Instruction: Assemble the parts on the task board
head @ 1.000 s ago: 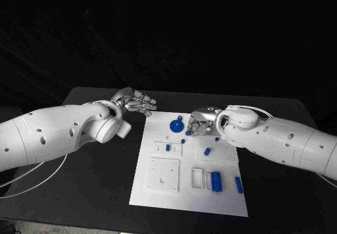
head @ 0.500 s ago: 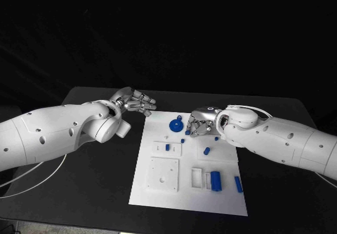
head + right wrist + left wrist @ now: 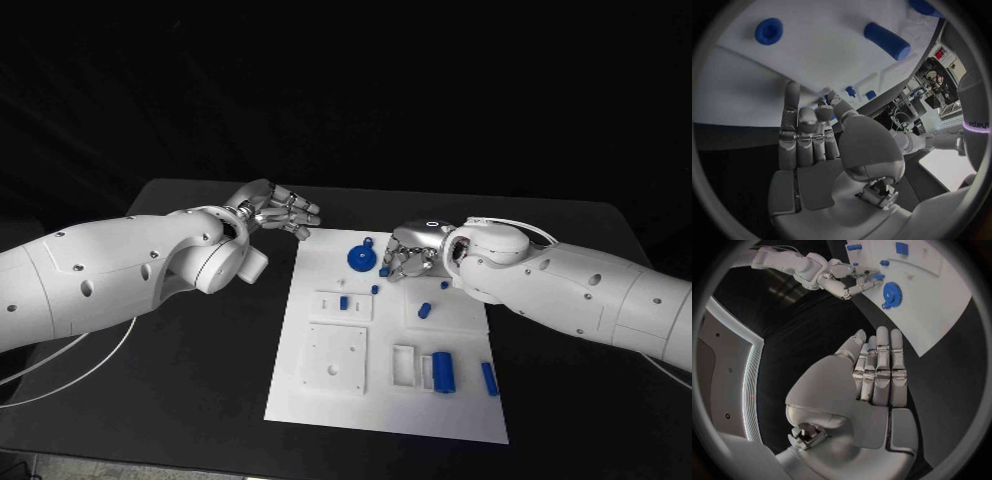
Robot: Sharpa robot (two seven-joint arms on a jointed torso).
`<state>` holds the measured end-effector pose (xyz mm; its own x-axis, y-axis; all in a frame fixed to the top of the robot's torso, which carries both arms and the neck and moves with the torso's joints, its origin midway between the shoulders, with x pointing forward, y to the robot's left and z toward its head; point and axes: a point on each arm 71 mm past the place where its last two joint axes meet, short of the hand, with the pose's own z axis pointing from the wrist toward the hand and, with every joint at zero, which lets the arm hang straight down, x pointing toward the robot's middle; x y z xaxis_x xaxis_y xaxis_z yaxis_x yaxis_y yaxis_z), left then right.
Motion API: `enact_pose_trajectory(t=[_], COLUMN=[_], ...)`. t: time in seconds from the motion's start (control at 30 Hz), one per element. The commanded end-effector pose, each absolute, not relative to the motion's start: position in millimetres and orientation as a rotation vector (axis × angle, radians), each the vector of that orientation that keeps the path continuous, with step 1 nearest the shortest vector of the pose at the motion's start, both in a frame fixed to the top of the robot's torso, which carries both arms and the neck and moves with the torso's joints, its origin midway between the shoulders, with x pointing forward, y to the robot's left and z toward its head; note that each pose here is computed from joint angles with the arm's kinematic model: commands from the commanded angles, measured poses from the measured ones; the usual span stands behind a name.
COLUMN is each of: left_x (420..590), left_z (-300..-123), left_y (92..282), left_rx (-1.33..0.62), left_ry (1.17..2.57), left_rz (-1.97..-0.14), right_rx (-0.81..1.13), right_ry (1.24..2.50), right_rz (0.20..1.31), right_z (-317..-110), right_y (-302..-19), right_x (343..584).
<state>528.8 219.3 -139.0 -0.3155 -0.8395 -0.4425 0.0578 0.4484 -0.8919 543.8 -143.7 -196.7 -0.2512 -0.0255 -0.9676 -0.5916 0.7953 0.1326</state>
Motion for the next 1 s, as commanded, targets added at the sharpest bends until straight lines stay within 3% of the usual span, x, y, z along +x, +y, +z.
enact_pose_trajectory(t=[0.03,1.0], left_x=[528.5,529.2], left_z=[-138.6,-139.1], left_y=[216.6,217.7], left_rx=[-0.680,-0.681], left_ry=[1.650,1.655], left_rz=[-1.075,-1.069], right_rx=[-0.452,-0.403], right_ry=[1.773,1.736], right_rz=[0.591,0.566], right_z=[-203.0,-205.5], right_y=[-143.8,-146.8], right_x=[542.7,546.7])
